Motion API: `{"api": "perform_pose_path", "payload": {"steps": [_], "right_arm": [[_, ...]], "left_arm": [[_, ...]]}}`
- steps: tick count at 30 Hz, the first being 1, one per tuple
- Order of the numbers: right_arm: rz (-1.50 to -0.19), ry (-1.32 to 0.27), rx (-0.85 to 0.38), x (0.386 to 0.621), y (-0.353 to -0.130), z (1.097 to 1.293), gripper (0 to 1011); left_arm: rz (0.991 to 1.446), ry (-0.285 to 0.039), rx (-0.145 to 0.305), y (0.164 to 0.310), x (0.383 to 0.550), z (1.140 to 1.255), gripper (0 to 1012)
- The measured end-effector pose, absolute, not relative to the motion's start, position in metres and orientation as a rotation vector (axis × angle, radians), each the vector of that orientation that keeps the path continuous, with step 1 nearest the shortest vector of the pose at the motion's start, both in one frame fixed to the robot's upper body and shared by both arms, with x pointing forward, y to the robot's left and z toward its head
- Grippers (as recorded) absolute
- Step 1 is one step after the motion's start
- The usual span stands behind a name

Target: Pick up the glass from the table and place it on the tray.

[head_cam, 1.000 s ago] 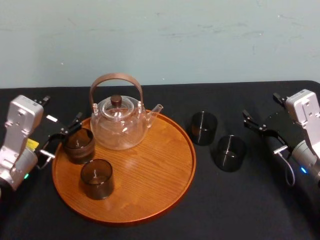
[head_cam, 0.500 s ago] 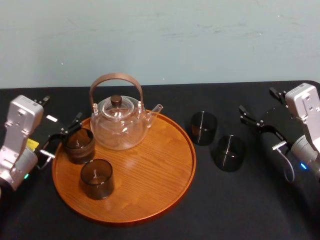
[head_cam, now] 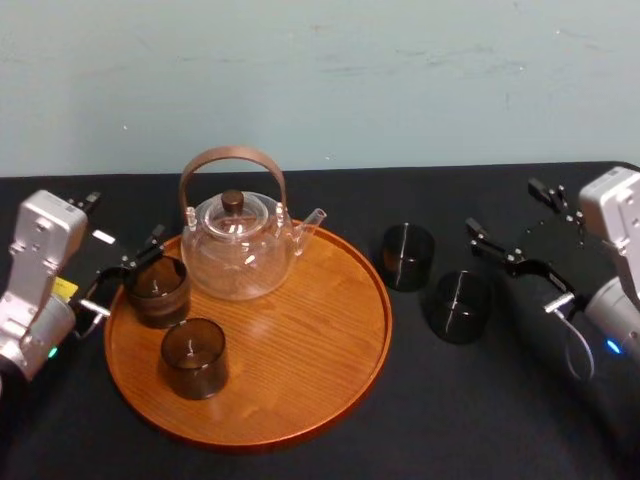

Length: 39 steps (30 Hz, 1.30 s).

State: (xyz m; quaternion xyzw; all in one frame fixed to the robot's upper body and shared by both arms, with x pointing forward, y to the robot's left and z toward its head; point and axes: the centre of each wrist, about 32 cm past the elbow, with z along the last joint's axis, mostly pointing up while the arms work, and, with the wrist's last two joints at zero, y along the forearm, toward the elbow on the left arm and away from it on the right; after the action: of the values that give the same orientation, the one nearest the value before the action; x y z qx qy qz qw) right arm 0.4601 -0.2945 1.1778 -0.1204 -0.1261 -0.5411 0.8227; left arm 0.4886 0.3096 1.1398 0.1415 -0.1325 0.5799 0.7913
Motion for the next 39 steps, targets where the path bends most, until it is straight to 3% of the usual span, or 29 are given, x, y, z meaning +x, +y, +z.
{"api": "perform_pose_path", "payload": {"steps": [20, 39], "right_arm": [[-1.123, -0.198, -0.290, 0.408, -0.286, 1.164, 1002], [-1.095, -0.151, -0.303, 0.389, -0.283, 1.152, 1002]], "left_arm": [[1.248, -0.285, 0.304, 0.310, 0.489, 1.140, 1002], [1.248, -0.285, 0.304, 0.310, 0.489, 1.140, 1002]]}}
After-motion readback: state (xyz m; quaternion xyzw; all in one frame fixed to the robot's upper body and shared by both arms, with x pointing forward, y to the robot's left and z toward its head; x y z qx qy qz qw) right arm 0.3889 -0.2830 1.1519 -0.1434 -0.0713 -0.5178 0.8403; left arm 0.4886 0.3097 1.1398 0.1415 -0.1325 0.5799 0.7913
